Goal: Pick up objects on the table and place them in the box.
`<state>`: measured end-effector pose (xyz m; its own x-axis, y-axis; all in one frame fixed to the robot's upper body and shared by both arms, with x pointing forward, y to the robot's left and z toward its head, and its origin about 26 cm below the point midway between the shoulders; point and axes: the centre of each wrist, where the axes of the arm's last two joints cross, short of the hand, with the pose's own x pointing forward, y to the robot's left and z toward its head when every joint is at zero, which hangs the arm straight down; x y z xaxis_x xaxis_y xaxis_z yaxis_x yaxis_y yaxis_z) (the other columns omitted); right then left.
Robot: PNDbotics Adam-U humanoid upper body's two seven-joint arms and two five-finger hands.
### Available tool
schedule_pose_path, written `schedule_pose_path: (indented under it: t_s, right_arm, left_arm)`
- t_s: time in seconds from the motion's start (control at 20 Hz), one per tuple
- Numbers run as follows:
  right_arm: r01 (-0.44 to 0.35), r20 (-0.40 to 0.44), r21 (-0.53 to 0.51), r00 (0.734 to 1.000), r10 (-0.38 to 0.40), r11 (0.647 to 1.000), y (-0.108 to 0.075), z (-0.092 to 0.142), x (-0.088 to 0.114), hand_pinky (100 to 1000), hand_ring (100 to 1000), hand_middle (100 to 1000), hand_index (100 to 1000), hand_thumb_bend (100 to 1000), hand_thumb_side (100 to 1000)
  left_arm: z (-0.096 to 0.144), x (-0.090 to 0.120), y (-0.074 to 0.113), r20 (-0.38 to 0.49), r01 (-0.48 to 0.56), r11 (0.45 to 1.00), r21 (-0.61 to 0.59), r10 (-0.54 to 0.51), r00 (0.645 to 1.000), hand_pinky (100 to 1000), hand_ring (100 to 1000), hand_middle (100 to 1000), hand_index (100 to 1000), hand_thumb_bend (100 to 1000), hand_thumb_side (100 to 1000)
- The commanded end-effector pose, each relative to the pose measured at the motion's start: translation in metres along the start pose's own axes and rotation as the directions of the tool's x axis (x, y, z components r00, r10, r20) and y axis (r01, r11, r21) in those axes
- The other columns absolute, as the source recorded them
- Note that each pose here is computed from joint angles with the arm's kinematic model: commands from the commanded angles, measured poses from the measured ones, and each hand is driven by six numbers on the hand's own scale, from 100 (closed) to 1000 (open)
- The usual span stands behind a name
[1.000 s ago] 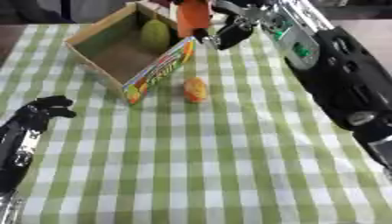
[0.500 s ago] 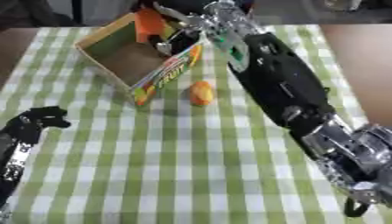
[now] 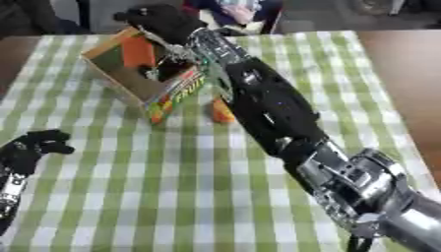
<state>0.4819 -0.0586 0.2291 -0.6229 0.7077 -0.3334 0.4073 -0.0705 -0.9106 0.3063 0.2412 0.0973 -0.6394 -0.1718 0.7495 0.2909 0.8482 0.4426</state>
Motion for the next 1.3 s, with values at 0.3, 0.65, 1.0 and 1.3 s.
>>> schedule_pose_path:
  t_s: [0.3, 0.65, 1.0, 1.3]
  right_arm:
    - [-0.03, -0.031, -0.151, 0.999, 0.025, 0.988, -0.025, -0.002, -0.01, 822, 877, 995, 1000, 474, 417]
    - [-0.018, 0.047, -0.128, 0.999, 0.025, 0.992, -0.04, 0.014, -0.024, 789, 830, 863, 969, 387, 493]
    - [-0.055, 0.182, 0.02, 0.982, 0.05, 0.998, -0.029, 0.05, -0.045, 795, 827, 824, 946, 355, 546]
    - [-0.003, 0.254, 0.177, 0.966, -0.043, 0.984, -0.007, 0.072, -0.062, 787, 810, 761, 912, 321, 586]
  left_arm:
    - [-0.002, 0.004, 0.006, 0.014, 0.018, 1.0, 0.009, -0.018, 1.0, 854, 684, 714, 829, 100, 898]
    - [0.001, 0.003, 0.011, 0.0, 0.038, 0.999, 0.033, -0.038, 0.999, 855, 683, 713, 828, 100, 900]
    - [0.003, 0.003, 0.016, -0.007, 0.056, 0.997, 0.051, -0.056, 0.998, 855, 683, 713, 828, 100, 899]
    - [0.003, 0.004, 0.017, -0.009, 0.063, 0.996, 0.061, -0.063, 0.998, 855, 684, 713, 828, 100, 898]
